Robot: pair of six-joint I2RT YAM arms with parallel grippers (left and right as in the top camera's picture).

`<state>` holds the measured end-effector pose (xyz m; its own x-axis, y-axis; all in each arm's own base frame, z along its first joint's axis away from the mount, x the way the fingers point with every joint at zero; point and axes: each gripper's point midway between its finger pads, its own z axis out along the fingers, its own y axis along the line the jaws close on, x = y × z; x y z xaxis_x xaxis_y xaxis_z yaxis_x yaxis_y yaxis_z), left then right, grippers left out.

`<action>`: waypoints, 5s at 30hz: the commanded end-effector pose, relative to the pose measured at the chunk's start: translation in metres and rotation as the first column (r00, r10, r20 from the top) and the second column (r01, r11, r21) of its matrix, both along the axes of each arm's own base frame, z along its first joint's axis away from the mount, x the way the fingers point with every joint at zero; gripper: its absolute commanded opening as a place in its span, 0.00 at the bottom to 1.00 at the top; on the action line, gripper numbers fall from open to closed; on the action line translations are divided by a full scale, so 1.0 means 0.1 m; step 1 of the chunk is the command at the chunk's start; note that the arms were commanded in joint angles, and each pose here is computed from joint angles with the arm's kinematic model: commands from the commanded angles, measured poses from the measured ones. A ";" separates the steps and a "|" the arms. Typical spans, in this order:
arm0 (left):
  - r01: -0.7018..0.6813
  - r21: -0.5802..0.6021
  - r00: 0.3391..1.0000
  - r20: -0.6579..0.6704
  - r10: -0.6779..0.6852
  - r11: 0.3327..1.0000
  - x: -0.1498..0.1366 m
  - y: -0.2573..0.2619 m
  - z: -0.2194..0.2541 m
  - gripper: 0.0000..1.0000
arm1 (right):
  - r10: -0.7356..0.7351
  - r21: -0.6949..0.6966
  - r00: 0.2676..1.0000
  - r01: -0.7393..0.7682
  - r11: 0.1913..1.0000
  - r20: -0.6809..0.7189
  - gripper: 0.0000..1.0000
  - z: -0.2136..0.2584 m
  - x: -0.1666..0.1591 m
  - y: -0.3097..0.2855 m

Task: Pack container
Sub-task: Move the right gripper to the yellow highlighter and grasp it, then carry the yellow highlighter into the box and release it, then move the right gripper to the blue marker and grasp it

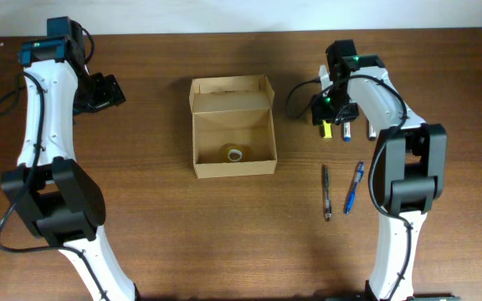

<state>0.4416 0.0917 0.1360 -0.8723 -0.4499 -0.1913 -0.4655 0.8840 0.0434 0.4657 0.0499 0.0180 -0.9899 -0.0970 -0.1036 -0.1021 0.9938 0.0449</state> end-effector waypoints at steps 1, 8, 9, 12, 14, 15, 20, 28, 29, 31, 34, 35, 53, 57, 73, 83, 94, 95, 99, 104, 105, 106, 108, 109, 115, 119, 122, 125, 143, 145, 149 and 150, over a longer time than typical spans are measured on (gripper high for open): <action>0.014 -0.006 1.000 -0.001 -0.014 1.000 0.00 -0.02 0.00 1.00 | -0.019 -0.038 0.999 0.018 0.999 -0.033 0.54 -0.16 -0.04 -0.06; 0.014 -0.006 1.000 -0.001 -0.014 1.000 0.00 -0.02 0.00 1.00 | -0.027 -0.046 0.997 0.024 0.999 -0.071 0.49 -0.33 -0.09 -0.07; 0.014 -0.006 1.000 -0.001 -0.014 1.000 0.00 -0.02 0.00 1.00 | -0.027 -0.046 0.996 0.023 0.999 -0.080 0.47 -0.37 -0.11 -0.07; 0.014 -0.006 1.000 -0.001 -0.014 1.000 0.00 -0.02 0.00 1.00 | -0.027 -0.049 0.996 0.023 0.999 -0.091 0.46 -0.41 -0.12 -0.07; 0.014 -0.006 1.000 -0.001 -0.014 1.000 0.00 -0.02 0.00 1.00 | -0.027 -0.049 0.995 0.023 0.999 -0.092 0.40 -0.42 -0.12 -0.07; 0.014 -0.006 1.000 -0.001 -0.014 1.000 0.00 -0.02 0.00 1.00 | -0.027 -0.049 0.995 0.023 0.999 -0.092 0.32 -0.42 -0.12 -0.07; 0.014 -0.006 1.000 -0.001 -0.014 1.000 0.00 -0.02 0.00 1.00 | -0.029 -0.067 0.994 0.022 0.997 -0.101 0.07 -0.42 -0.15 -0.11; 0.014 -0.006 1.000 -0.001 -0.014 1.000 0.00 -0.02 0.00 1.00 | -0.028 -0.058 0.993 0.021 0.998 -0.115 0.04 -0.30 -0.17 -0.09; 0.014 -0.006 1.000 -0.001 -0.014 1.000 0.00 -0.02 0.00 1.00 | -0.026 -0.046 0.994 0.021 0.999 -0.108 0.04 -0.22 -0.15 -0.07; 0.014 -0.006 1.000 -0.001 -0.014 1.000 0.00 -0.02 0.00 1.00 | -0.023 -0.025 0.996 0.021 0.999 -0.081 0.04 -0.03 -0.08 -0.03; 0.014 -0.006 1.000 -0.001 -0.014 1.000 0.00 -0.02 0.00 1.00 | -0.014 0.009 1.000 0.014 1.000 -0.006 0.04 0.40 0.06 0.06; 0.014 -0.006 1.000 -0.001 -0.014 1.000 0.00 -0.02 0.00 1.00 | -0.007 0.012 1.000 0.007 1.000 0.026 0.04 0.58 0.11 0.09; 0.014 -0.006 1.000 -0.001 -0.014 1.000 0.00 -0.02 0.00 1.00 | 0.887 -0.140 0.370 -0.898 0.418 0.276 0.04 2.05 -0.61 2.15; 0.014 -0.006 1.000 -0.001 -0.014 1.000 0.00 -0.02 0.00 1.00 | 0.938 -0.077 0.270 -0.953 0.292 0.217 0.04 1.76 -0.82 2.24; 0.014 -0.006 1.000 -0.001 -0.014 1.000 0.00 -0.02 0.00 1.00 | 0.959 0.121 0.256 -0.963 0.242 0.118 0.04 0.62 -1.15 2.20; 0.014 -0.006 1.000 -0.001 -0.014 1.000 0.00 -0.02 0.00 1.00 | 0.925 0.134 0.362 -0.928 0.346 0.114 0.04 0.25 -1.11 2.23; 0.014 -0.006 1.000 -0.001 -0.014 1.000 0.00 -0.02 0.00 1.00 | 0.862 0.023 0.503 -0.864 0.502 0.065 0.53 0.47 -0.87 2.11; 0.014 -0.006 1.000 -0.001 -0.014 1.000 0.00 -0.02 0.00 1.00 | 0.860 0.016 0.504 -0.863 0.504 0.076 0.56 0.57 -0.85 2.12; 0.014 -0.006 1.000 -0.001 -0.014 1.000 0.00 -0.02 0.00 1.00 | 0.831 -0.023 0.541 -0.836 0.548 0.124 0.57 0.99 -0.75 2.15; 0.014 -0.006 1.000 -0.001 -0.014 1.000 0.00 -0.02 0.00 1.00 | 0.760 -0.143 0.606 -0.752 0.644 0.234 0.57 1.76 -0.57 2.04; 0.014 -0.006 1.000 -0.001 -0.014 1.000 0.00 -0.02 0.00 1.00 | 0.743 -0.181 0.621 -0.724 0.666 0.252 0.57 1.89 -0.53 1.97; 0.014 -0.006 1.000 -0.001 -0.014 1.000 0.00 -0.02 0.00 1.00 | 0.720 -0.226 0.637 -0.685 0.692 0.274 0.57 2.04 -0.48 1.87; 0.014 -0.006 1.000 -0.001 -0.014 1.000 0.00 -0.02 0.00 1.00 | 0.693 -0.285 0.652 -0.632 0.721 0.306 0.57 2.27 -0.42 1.67; 0.014 -0.006 1.000 -0.001 -0.014 1.000 0.00 -0.02 0.00 1.00 | 0.663 -0.293 0.673 -0.595 0.749 0.328 0.57 2.37 -0.39 1.54; 0.014 -0.006 1.000 -0.001 -0.014 1.000 0.00 -0.02 0.00 1.00 | 0.194 -0.146 0.877 -0.143 0.979 0.440 0.58 2.61 0.00 0.11; 0.014 -0.006 1.000 -0.001 -0.014 1.000 0.00 -0.02 0.00 1.00 | 0.029 0.054 0.922 -0.054 0.997 0.386 0.60 2.25 0.08 -0.35; 0.014 -0.006 1.000 -0.001 -0.014 1.000 0.00 -0.02 0.00 1.00 | -0.035 0.096 0.955 0.007 0.995 0.295 0.60 1.81 0.07 -0.55; 0.014 -0.006 1.000 -0.001 -0.014 1.000 0.00 -0.02 0.00 1.00 | -0.074 0.096 0.970 0.053 0.994 0.230 0.60 1.37 0.08 -0.59; 0.014 -0.006 1.000 -0.001 -0.014 1.000 0.00 -0.02 0.00 1.00 | -0.175 -0.003 0.981 0.176 0.984 -0.078 0.47 -0.19 -0.12 -0.62; 0.014 -0.006 1.000 -0.001 -0.014 1.000 0.00 -0.02 0.00 1.00 | -0.176 -0.006 0.980 0.176 0.984 -0.091 0.47 -0.26 -0.13 -0.62; 0.014 -0.006 1.000 -0.002 -0.014 1.000 0.00 -0.02 0.00 1.00 | -0.177 -0.030 0.979 0.175 0.984 -0.097 0.38 -0.33 -0.13 -0.63; 0.014 -0.006 1.000 -0.002 -0.014 1.000 0.00 -0.02 0.00 1.00 | -0.176 -0.038 0.980 0.173 0.984 -0.098 0.34 -0.33 -0.14 -0.64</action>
<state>0.4419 0.0914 0.1360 -0.8725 -0.4492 -0.1924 -0.4648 0.8843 0.0430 0.4562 -0.0133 0.0014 -0.9963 0.0777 -0.0359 0.0756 0.9956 0.0550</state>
